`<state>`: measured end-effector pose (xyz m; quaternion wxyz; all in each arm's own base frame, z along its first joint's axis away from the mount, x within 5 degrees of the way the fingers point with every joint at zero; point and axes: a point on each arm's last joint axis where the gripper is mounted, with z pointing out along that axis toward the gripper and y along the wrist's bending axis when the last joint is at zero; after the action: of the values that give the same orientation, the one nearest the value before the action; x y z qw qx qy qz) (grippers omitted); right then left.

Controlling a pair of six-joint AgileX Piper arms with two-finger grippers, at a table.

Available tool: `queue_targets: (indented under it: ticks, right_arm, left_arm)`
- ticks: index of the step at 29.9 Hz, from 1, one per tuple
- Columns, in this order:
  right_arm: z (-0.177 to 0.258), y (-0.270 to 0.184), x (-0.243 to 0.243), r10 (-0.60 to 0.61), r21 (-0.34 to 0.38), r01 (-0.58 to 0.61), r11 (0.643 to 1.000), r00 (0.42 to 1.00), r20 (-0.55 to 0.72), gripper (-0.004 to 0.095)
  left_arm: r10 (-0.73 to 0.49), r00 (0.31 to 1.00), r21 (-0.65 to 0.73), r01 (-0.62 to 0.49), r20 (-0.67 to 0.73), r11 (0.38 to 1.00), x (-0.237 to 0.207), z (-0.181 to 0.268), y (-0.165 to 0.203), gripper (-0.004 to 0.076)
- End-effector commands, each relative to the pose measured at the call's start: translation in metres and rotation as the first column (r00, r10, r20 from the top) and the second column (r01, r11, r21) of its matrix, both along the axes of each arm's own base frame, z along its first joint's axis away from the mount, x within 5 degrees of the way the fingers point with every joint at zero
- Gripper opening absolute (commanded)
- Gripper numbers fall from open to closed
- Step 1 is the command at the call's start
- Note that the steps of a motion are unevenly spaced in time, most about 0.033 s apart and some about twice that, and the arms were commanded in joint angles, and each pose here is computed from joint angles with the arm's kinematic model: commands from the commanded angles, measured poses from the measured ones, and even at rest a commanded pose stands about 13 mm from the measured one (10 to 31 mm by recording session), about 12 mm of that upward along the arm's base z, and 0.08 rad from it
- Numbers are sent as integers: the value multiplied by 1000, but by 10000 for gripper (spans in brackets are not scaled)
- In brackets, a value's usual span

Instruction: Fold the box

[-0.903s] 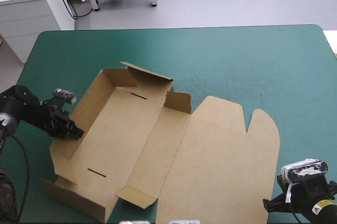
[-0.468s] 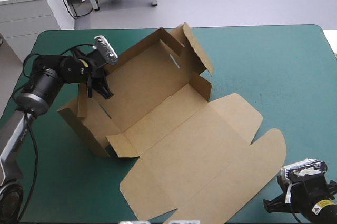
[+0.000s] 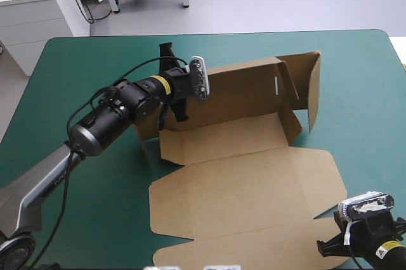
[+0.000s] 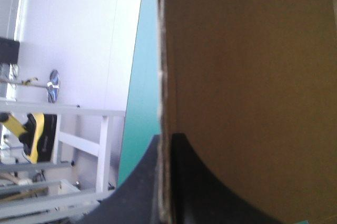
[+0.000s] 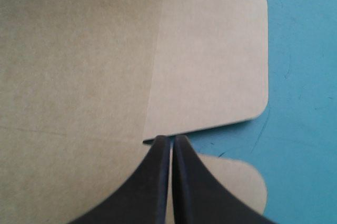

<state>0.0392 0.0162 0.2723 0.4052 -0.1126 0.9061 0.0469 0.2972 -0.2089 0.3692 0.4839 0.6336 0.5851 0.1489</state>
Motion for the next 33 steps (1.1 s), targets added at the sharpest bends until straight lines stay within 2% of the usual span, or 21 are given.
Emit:
queue_targets:
  ticks: [1, 8, 12, 21, 25, 29, 33]
  right_arm:
    - [12, 0, 4, -11, 9, 10, 1000, 997, 72, 0]
    - [11, 0, 4, -10, 9, 10, 1000, 998, 69, 0]
    - [11, 0, 4, -10, 9, 9, 1000, 998, 69, 0]
    - [11, 0, 4, -11, 7, 10, 1000, 997, 70, 0]
    - [11, 0, 4, -10, 8, 10, 1000, 997, 70, 0]
    - [11, 0, 4, -10, 8, 10, 1000, 997, 70, 0]
    - [11, 0, 4, -10, 8, 10, 1000, 997, 70, 0]
  left_arm:
    - [-86, 979, -55, 97, 185, 994, -13, 31, -18, -8]
    - [-211, 944, 70, 200, 252, 977, -21, 15, -54, -8]
    - [-236, 935, 92, 219, 266, 971, -29, 9, -69, -9]
    - [-192, 936, 39, 189, 295, 981, -32, -2, -91, -9]
    - [-212, 915, 98, 189, 343, 977, -31, -6, -92, -9]
    - [-134, 935, 101, 107, 328, 989, -28, -18, -85, -9]
    - [-122, 936, 119, 87, 331, 989, -27, -29, -82, -9]
